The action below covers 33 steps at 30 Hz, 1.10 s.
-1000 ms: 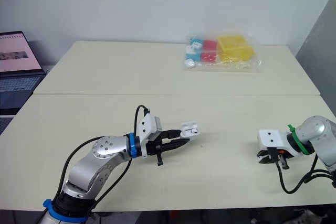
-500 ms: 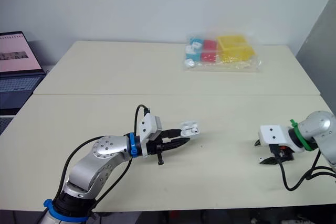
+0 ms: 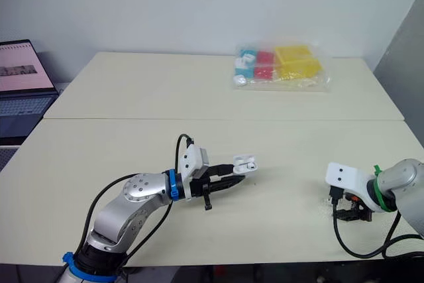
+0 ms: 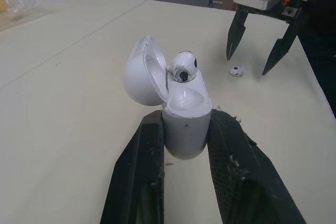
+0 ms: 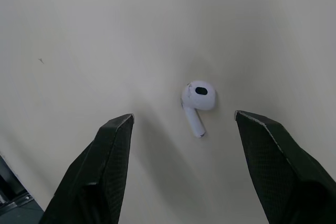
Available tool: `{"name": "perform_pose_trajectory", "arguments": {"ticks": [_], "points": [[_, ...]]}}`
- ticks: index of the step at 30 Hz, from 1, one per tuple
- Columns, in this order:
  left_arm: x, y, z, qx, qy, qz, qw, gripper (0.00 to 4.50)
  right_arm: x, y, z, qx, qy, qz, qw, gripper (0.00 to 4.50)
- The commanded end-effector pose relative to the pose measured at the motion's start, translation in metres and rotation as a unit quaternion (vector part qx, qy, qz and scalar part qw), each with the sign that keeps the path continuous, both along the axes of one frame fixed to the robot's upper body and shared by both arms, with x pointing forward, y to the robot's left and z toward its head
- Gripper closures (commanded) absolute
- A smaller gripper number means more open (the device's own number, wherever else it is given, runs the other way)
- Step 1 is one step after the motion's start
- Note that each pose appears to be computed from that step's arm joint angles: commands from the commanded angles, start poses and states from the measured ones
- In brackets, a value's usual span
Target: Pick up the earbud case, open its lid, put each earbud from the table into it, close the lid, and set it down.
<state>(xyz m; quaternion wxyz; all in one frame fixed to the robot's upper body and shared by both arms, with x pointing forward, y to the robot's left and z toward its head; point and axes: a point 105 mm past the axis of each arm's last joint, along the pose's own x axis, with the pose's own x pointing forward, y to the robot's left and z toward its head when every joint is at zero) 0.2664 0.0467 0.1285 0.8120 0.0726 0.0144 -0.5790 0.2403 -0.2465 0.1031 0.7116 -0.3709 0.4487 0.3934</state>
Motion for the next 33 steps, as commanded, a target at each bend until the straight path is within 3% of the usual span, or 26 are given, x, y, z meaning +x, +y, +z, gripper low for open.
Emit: {"name": "perform_pose_trajectory", "arguments": {"ticks": [1, 17, 21, 26, 33], "points": [[-0.003, -0.007, 0.008, -0.014, -0.022, -0.013, 1.0, 3.72, 0.007, 0.007, 0.009, -0.005, -0.018, 0.01, 1.0, 1.3], [-0.003, -0.01, 0.006, -0.017, -0.023, -0.011, 1.0, 3.72, 0.021, 0.007, -0.004, -0.032, -0.003, 0.033, 0.999, 1.3], [-0.002, -0.009, 0.007, -0.017, -0.025, -0.009, 0.999, 3.72, 0.018, 0.008, -0.005, -0.035, 0.004, 0.044, 0.998, 2.17], [-0.001, -0.009, 0.008, -0.017, -0.027, -0.008, 0.999, 3.72, 0.015, 0.005, -0.005, -0.041, 0.01, 0.053, 0.998, 4.03], [-0.001, -0.009, 0.009, -0.017, -0.029, -0.009, 0.999, 3.72, 0.018, 0.011, -0.004, -0.029, 0.001, 0.063, 0.998, 4.11]]}}
